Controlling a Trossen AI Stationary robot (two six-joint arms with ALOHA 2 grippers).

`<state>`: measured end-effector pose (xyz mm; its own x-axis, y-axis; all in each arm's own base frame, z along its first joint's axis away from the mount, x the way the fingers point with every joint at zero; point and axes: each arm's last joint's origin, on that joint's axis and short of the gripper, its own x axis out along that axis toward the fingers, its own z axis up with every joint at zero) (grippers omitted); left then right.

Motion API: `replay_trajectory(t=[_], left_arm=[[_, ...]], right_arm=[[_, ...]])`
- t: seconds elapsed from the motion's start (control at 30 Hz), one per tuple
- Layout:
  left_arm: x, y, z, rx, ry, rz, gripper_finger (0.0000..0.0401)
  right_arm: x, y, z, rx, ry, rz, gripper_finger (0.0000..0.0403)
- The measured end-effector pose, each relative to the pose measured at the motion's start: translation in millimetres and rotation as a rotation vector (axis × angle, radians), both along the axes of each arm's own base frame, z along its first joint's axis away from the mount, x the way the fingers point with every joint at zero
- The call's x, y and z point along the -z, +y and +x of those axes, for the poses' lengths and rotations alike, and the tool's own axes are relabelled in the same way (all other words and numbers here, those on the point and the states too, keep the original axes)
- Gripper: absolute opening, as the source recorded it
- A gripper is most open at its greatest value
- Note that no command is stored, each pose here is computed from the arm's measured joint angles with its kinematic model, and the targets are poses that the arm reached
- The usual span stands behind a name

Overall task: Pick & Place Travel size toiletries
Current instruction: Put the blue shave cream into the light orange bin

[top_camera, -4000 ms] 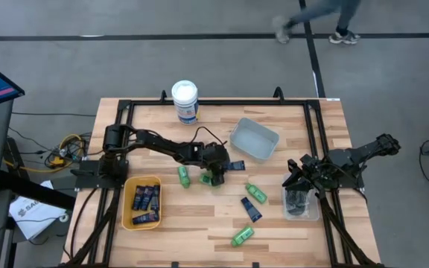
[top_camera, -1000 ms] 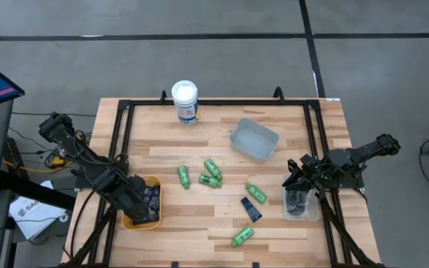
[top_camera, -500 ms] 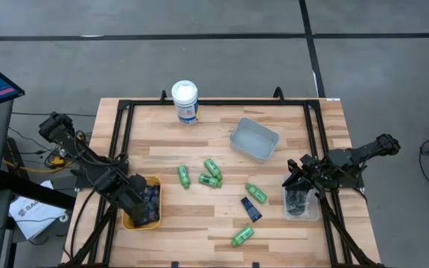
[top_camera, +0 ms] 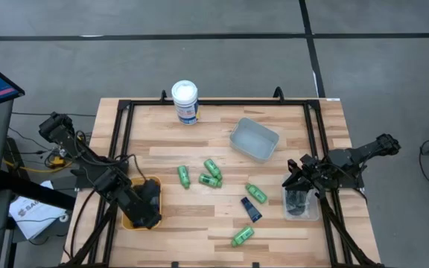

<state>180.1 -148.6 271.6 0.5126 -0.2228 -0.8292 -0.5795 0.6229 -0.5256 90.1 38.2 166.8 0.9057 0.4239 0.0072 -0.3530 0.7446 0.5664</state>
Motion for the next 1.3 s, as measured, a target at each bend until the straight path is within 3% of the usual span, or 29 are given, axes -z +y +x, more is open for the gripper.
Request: replay_trajectory(t=[0.2,0.3,0.57,0.77,0.83,0.93,1.07,1.3], left_arm=[[-11.4,1.0,17.2,-0.042,-0.238,0.049,0.0198],[-15.6,4.0,23.3,-0.066,-0.292,0.043,0.0172],[-26.1,3.0,32.8,-0.072,-0.411,-0.014,0.0073],[-32.0,0.6,35.9,-0.053,-0.477,-0.032,0.002],[-32.6,0.4,36.2,-0.053,-0.483,-0.035,0.0009],[-32.6,0.4,36.1,-0.053,-0.483,-0.035,0.0004],[-32.6,0.5,36.2,-0.055,-0.484,-0.032,0.0012],[-33.5,2.1,37.0,-0.034,-0.529,0.074,0.0061]], right_arm=[[-0.4,-0.1,0.1,0.002,-0.014,-0.02,0.0076],[-2.1,-0.2,0.1,0.004,-0.076,-0.108,0.0076],[-5.7,-0.3,-0.1,0.006,-0.104,-0.083,0.0076],[-23.1,-1.4,-2.6,-0.038,-0.08,0.395,0.0076],[-27.3,-2.3,-3.6,-0.044,-0.086,0.492,0.0076],[-32.5,-4.1,-4.7,-0.019,-0.122,0.572,0.0076],[-37.4,-5.2,-6.4,-0.022,-0.171,0.601,0.0076],[-35.5,-6.0,-5.1,0.013,-0.139,0.648,0.0076]])
